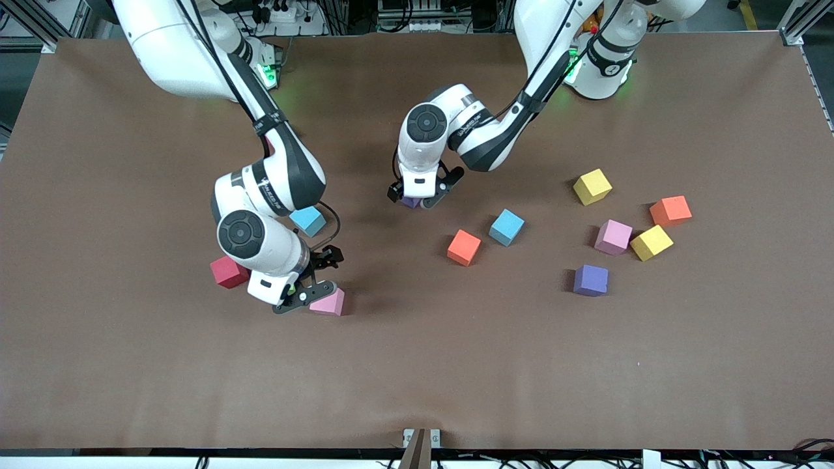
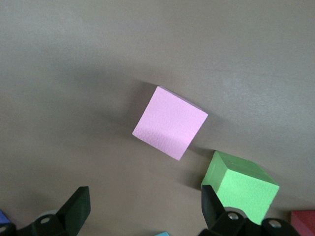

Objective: Form number 2 with 11 blocks
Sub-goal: 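Grasp the purple cube with the left gripper while the right grasps pink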

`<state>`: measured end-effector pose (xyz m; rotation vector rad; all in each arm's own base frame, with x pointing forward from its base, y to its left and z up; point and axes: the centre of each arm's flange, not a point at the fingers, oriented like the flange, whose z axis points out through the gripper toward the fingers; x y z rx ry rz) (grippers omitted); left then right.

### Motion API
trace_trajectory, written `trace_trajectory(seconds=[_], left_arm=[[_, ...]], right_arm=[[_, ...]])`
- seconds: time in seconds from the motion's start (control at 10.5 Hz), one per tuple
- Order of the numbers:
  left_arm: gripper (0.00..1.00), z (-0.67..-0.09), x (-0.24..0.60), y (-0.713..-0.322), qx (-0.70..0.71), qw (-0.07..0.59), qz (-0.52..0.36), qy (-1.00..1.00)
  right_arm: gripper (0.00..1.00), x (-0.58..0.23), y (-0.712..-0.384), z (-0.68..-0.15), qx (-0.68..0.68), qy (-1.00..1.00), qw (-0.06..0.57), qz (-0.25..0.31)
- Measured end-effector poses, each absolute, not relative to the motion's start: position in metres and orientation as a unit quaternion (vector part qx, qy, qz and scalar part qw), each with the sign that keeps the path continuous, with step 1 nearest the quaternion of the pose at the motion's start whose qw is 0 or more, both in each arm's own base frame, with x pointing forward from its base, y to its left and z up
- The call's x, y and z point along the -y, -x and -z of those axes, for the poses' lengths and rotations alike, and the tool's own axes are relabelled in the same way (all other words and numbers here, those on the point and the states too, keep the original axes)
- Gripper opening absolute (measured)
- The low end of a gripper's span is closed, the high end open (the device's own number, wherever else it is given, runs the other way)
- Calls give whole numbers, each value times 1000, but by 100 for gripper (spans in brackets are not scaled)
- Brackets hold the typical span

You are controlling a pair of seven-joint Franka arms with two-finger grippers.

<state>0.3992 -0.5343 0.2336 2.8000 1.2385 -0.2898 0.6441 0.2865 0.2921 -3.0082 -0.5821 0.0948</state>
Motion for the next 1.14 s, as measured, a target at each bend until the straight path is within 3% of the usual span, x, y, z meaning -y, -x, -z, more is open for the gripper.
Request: trace_trajectory(seconds=[1.14], left_arm=[[98, -189, 541, -375, -412, 32, 98, -905]], right_arm=[[100, -280, -665, -252, 84, 996, 38, -2]])
